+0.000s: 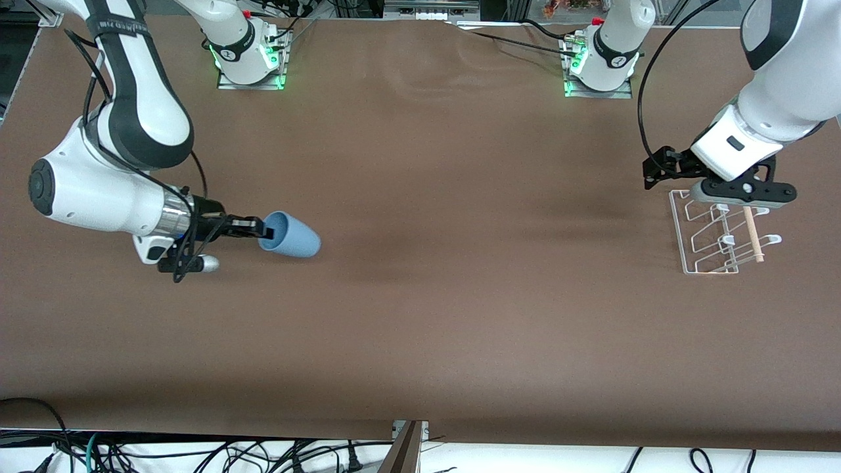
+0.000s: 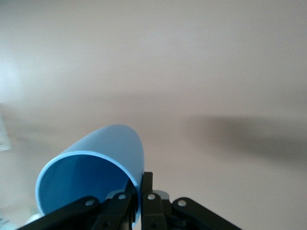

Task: Transfer cup to left arm and place on rack
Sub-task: 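Carry the cup toward center while the left gripper approaches it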

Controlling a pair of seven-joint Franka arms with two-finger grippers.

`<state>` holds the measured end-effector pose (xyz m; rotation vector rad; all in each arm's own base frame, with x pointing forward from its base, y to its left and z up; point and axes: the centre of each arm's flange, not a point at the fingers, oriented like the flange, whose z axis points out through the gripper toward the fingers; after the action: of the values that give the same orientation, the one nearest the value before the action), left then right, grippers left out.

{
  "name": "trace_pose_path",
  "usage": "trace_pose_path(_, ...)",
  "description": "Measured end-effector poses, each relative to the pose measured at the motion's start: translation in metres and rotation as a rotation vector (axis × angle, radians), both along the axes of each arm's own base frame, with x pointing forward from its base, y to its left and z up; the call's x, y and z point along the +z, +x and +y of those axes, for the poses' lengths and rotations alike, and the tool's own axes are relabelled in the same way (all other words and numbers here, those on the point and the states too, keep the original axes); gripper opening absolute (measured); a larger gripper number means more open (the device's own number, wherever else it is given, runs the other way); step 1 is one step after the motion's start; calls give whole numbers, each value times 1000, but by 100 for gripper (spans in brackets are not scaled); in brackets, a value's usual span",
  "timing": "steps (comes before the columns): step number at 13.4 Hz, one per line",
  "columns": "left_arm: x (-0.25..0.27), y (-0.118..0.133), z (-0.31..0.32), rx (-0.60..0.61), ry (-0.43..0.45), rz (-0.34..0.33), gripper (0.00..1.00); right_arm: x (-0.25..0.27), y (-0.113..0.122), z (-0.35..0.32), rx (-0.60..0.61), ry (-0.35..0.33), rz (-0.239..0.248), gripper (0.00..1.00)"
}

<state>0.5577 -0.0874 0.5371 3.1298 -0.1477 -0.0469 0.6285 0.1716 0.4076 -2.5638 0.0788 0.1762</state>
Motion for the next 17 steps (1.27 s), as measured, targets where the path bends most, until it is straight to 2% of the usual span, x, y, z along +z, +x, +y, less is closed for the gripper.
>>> trace_pose_path(2, -10, 0, -19, -40, -29, 25, 100, 4, -1, 33, -11, 123, 29, 5)
trace_pose_path(5, -18, 7, -42, -150, -132, 45, 100, 8, 0, 71, -12, 257, 64, 5)
trace_pose_path(7, -24, 19, -56, -289, -218, 42, 100, 11, 1, 96, 6, 315, 74, 5)
trace_pose_path(9, -36, 28, -70, -384, -352, 47, 100, 14, 0, 122, 31, 355, 80, 5)
trace_pose_path(11, -46, 35, -80, -487, -444, 35, 100, 15, -4, 150, 52, 395, 93, 5)
trace_pose_path(14, -37, 39, -101, -624, -533, -28, 100, 19, -7, 179, 62, 450, 101, 5)
trace_pose_path(17, -24, 38, -138, -784, -579, -165, 100, 24, -10, 196, 63, 489, 108, 5)
